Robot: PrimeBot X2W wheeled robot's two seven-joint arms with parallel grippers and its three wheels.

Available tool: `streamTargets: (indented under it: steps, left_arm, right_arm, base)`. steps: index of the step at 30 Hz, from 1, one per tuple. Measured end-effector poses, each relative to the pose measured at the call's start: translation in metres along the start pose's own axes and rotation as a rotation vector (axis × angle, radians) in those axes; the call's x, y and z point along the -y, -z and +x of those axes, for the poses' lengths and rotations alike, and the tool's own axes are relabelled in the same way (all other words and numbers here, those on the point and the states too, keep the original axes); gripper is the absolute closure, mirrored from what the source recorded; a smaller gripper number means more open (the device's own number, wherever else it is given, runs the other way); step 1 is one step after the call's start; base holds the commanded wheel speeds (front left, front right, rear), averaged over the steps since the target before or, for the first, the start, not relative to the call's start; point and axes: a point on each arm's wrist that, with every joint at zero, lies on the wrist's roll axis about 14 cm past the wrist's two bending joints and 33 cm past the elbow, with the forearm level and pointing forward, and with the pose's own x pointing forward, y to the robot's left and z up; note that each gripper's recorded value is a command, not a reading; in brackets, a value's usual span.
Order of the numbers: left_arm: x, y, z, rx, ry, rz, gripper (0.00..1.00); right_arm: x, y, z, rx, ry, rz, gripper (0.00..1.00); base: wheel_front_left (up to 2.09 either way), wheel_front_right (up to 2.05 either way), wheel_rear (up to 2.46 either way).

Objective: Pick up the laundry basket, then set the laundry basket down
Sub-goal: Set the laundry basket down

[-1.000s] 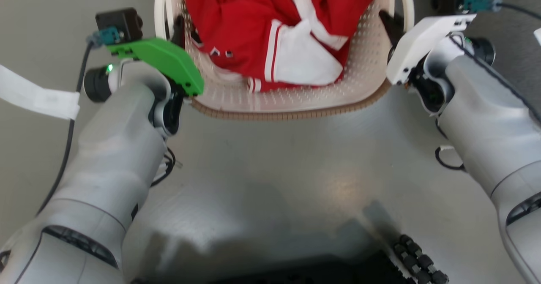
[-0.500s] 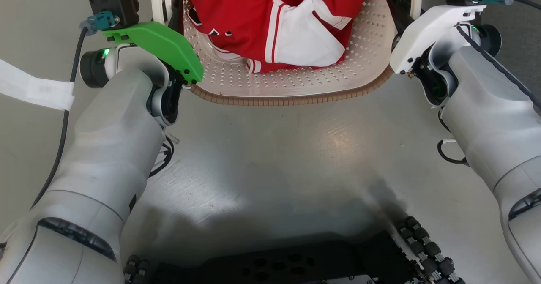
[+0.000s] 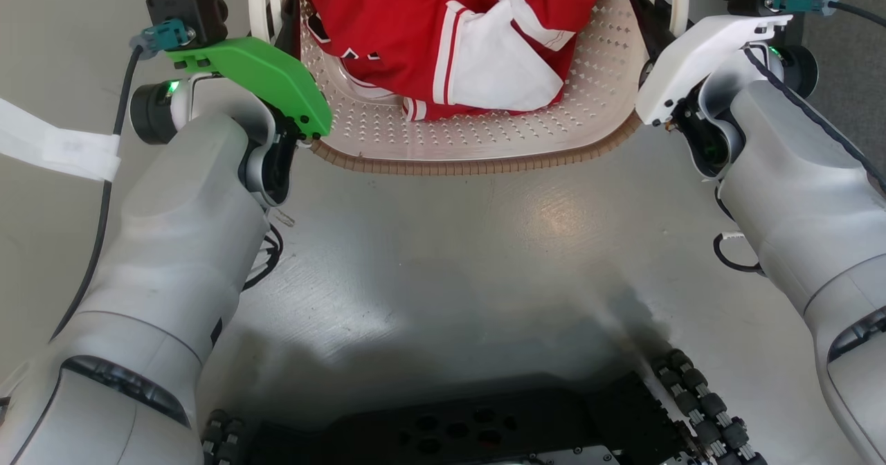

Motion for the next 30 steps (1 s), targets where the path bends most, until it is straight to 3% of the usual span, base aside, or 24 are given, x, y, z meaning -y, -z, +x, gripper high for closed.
streamTargets:
  steps: [12, 14, 16, 17, 18, 19, 20, 30]
  left_arm:
    - [-0.004, 0.001, 0.004, 0.0, -0.005, -0.005, 1.0]
    - [-0.005, 0.002, 0.005, -0.002, -0.007, -0.005, 1.0]
    - [-0.006, 0.003, 0.005, -0.004, -0.009, -0.005, 0.98]
    - [-0.007, 0.003, 0.005, -0.005, -0.01, -0.005, 0.85]
    - [-0.008, 0.004, 0.004, -0.006, -0.013, -0.005, 0.64]
    - [-0.008, 0.004, 0.004, -0.007, -0.015, -0.005, 0.09]
    - [-0.008, 0.004, 0.004, -0.007, -0.015, -0.005, 0.0]
    - [-0.01, 0.006, 0.004, -0.012, -0.014, -0.001, 0.0]
  right_arm:
    - [0.002, 0.004, 0.005, 0.005, 0.004, 0.009, 0.98]
    - [0.001, 0.005, 0.005, 0.002, 0.004, 0.011, 0.89]
    - [0.002, 0.006, 0.006, 0.002, 0.005, 0.014, 0.68]
    - [0.002, 0.006, 0.006, 0.001, 0.006, 0.013, 0.63]
    - [0.003, 0.007, 0.006, -0.001, 0.007, 0.012, 0.47]
    - [0.004, 0.008, 0.006, -0.003, 0.009, 0.012, 0.0]
    - [0.004, 0.008, 0.006, -0.003, 0.009, 0.012, 0.0]
    - [0.009, 0.01, 0.005, -0.009, 0.03, 0.025, 0.0]
  base:
    - [0.0, 0.0, 0.0]
    - [0.0, 0.0, 0.0]
    - [0.0, 0.0, 0.0]
    - [0.0, 0.0, 0.0]
    - [0.0, 0.0, 0.0]
    - [0.0, 0.0, 0.0]
    - [0.0, 0.0, 0.0]
    - [0.0, 0.0, 0.0]
